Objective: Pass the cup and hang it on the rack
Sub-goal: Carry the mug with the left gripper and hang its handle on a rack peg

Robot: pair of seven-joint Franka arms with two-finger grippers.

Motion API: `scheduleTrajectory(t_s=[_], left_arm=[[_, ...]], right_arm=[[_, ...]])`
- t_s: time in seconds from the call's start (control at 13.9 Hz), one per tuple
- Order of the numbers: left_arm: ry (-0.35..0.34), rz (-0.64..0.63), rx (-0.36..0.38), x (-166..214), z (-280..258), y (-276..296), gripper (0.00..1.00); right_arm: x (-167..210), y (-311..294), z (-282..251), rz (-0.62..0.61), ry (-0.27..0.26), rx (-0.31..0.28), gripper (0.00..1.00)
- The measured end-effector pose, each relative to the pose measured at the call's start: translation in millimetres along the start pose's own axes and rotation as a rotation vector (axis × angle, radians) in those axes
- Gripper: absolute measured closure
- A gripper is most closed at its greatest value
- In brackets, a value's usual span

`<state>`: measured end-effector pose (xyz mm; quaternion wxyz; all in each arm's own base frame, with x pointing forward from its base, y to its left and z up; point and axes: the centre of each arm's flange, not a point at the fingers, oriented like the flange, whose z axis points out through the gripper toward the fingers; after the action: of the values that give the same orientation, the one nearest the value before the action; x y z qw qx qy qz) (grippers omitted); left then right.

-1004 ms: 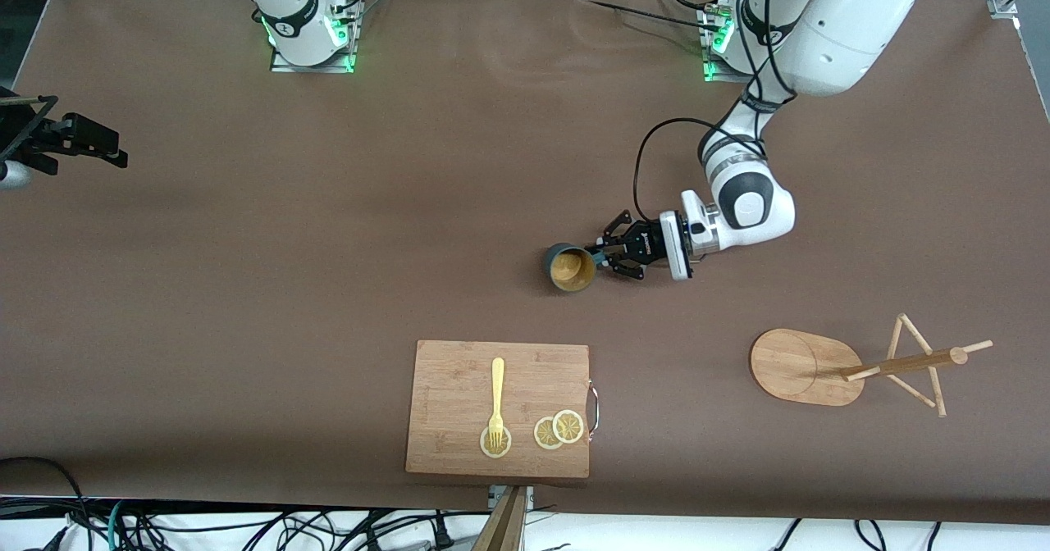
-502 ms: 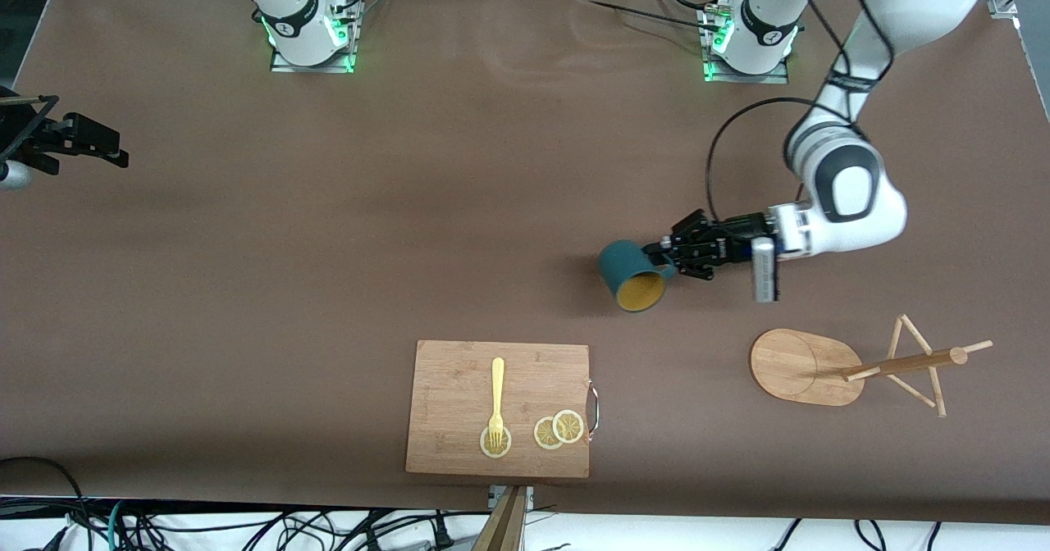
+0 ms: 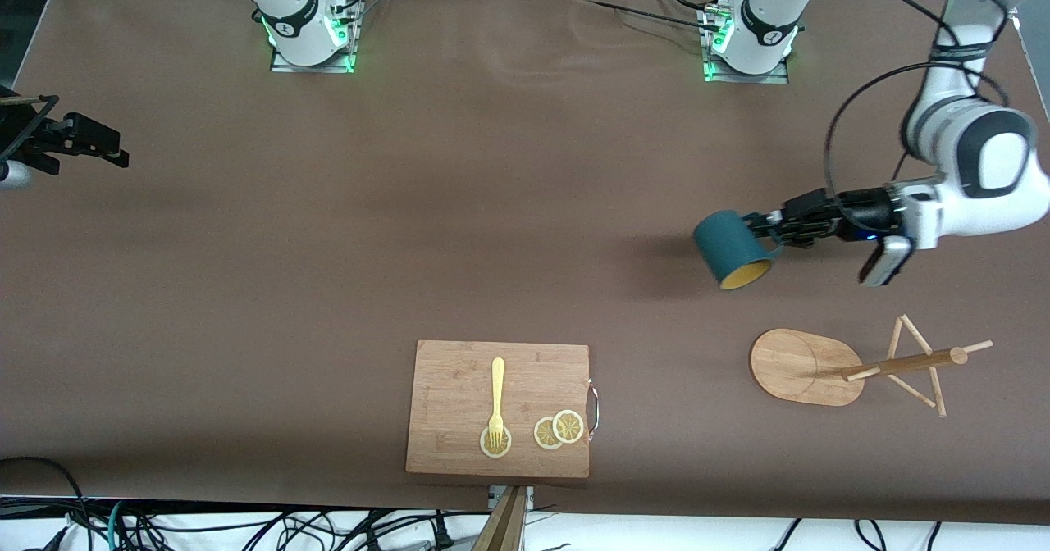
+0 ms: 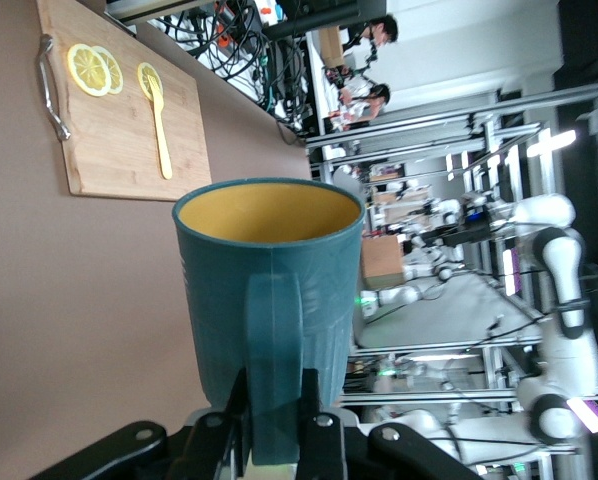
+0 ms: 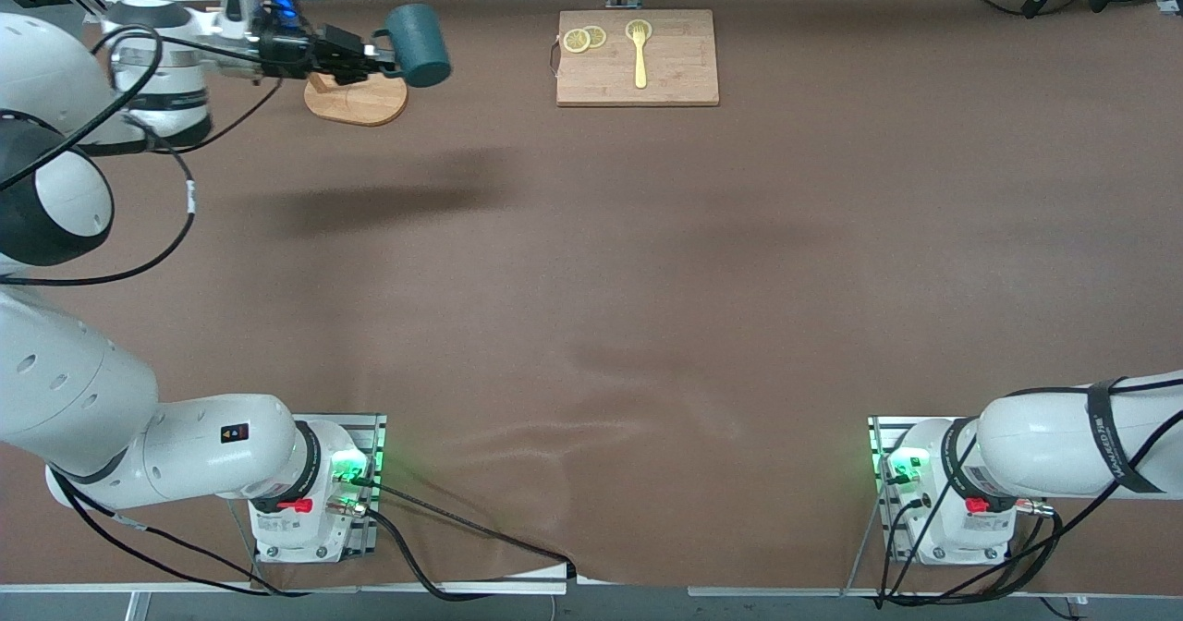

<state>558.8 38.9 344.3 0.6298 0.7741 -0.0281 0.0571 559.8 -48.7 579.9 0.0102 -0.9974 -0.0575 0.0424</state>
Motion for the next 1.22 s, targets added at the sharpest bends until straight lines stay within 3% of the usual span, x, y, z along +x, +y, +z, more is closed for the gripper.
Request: scheduleTrajectory(t_s=[0.29,0.5,0.72,1.22], left_arm=[[0.068,-0.168,-0.058,-22,-71,-18,0.79],[0.17,-0.353,-0.149,-19,-91,-34,0.79],[0.224,-0.505,-0.209,-7,-107,-41,0.79],[0.341,-0.613,-0.341,-13,-141,-95,0.79]], right_arm=[[0,0,0,0.0,0.0,0.0,0.0],[0,0,0,0.0,-0.001,0.0,0.0],[0,0,0,0.0,-0.001,0.0,0.0],[0,0,0,0.0,-0.001,0.001,0.0]])
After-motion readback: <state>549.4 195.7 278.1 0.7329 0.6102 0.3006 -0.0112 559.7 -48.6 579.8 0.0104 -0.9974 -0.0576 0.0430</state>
